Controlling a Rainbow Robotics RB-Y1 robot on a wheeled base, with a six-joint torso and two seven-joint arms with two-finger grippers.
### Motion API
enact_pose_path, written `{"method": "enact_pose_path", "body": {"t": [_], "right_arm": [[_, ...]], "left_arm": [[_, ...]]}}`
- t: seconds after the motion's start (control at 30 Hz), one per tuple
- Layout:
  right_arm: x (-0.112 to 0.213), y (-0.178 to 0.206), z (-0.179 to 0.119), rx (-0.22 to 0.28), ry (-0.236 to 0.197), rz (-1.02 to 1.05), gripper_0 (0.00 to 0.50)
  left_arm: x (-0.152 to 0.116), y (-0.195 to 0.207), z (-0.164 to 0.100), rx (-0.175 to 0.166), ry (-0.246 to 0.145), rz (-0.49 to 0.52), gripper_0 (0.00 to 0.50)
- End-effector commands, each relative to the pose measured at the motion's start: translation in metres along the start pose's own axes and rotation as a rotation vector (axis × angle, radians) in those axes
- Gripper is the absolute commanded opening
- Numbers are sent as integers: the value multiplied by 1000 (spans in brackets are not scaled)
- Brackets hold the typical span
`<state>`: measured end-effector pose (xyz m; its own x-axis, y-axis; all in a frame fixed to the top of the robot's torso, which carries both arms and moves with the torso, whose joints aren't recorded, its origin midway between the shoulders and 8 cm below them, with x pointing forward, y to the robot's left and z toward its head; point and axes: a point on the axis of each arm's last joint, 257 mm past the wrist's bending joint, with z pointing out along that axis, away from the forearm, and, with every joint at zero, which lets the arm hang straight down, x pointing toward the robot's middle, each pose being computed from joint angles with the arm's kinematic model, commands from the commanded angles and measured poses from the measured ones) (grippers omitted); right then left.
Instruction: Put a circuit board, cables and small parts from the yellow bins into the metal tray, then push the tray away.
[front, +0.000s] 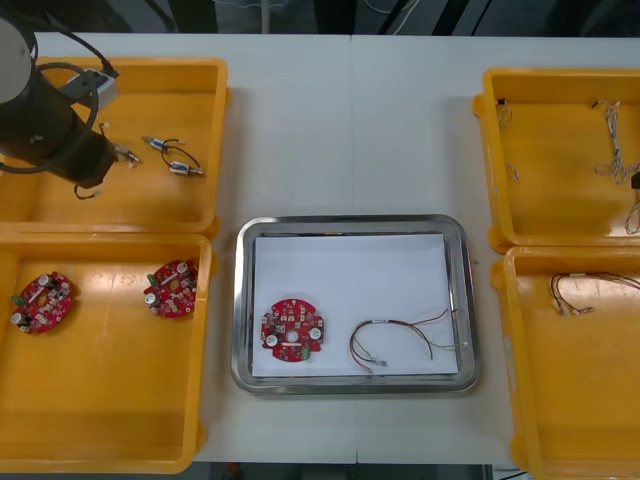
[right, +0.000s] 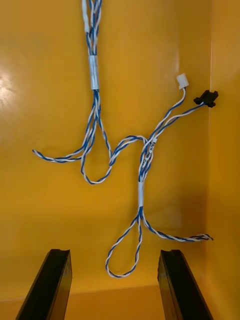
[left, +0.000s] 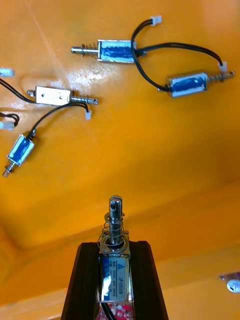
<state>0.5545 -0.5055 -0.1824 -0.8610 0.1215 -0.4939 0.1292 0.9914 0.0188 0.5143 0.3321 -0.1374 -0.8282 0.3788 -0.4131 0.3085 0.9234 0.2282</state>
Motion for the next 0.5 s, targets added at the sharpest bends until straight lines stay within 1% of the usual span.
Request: {"method": "enact_pose_path", "body": {"t": [0.03,0.1,0.13,0.2,0.23,0.27,0.3,0.4,0.47,0.5], "right_arm": [[-23,15,-7,3,-42,-35,500],[-22,13,-3,13,-43,-40,500],[-22,12,-2,17,-48,-35,500],[-17,10,2,20,-43,-28,500],[-15,8,3,24,-40,-24,500],[-11,7,6,25,-32,-19,500],[-10,6,6,25,-30,-18,500],[-1,1,13,28,-21,-5,500],[2,-1,16,31,-21,-1,500],[4,-2,17,32,-21,0,500]], "left_arm": [[12,12,-24,-56,-8,-128,0],[11,1,-28,-45,-11,-138,0],[10,-8,-31,-33,-14,-143,0],[9,-22,-35,-21,-16,-144,0],[8,-33,-37,-8,-20,-146,0],[4,-43,-41,1,-38,-146,0],[2,-48,-42,6,-48,-146,0],[-10,-82,-49,44,-91,-143,0],[-12,-99,-49,60,-100,-138,0],[-14,-103,-50,63,-106,-137,0]]}}
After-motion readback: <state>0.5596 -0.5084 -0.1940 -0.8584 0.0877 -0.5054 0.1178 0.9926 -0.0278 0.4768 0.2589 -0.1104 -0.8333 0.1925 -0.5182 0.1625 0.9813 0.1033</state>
